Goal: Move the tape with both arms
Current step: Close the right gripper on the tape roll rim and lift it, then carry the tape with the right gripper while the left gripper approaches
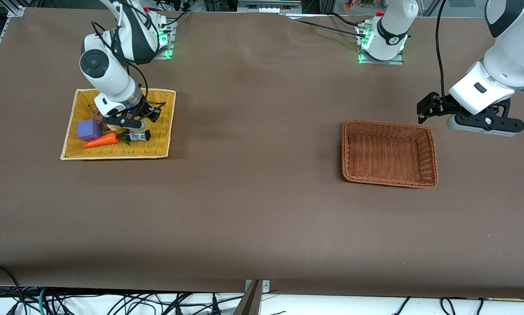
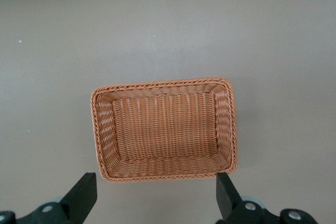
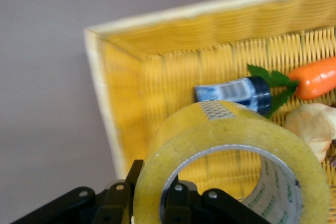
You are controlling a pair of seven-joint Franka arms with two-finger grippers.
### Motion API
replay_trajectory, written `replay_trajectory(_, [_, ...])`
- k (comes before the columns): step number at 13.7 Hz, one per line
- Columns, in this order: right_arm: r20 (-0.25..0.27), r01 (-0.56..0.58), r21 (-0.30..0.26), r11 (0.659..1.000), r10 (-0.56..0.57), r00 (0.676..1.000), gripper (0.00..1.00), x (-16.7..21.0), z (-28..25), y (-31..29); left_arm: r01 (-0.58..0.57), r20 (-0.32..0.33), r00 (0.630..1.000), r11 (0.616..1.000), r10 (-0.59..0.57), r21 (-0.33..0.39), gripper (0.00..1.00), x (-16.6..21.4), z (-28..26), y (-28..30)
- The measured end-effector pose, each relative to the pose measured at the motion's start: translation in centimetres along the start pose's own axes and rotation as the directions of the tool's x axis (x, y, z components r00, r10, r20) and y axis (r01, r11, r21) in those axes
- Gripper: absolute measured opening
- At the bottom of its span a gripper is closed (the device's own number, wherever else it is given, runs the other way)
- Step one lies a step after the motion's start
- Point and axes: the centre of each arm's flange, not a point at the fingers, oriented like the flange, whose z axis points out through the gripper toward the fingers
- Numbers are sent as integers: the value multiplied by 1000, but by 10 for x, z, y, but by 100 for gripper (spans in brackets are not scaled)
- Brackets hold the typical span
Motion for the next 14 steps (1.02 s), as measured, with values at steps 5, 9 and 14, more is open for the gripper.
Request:
replay_trajectory(5, [-6, -135, 102, 986, 136, 991, 22, -9, -49, -166, -1, -1, 1000, 1000, 1, 0, 100, 0, -1, 1])
replay_trajectory(9, [-19, -195, 102, 976, 197, 980, 22, -11, -21, -298, -1, -2, 1000, 1000, 1, 0, 100, 0, -1, 1])
replay_trajectory(14, [-7, -231, 32, 972, 232, 973, 22, -34, 71, -373, -5, -1, 1000, 1000, 5, 0, 100, 1, 0, 3])
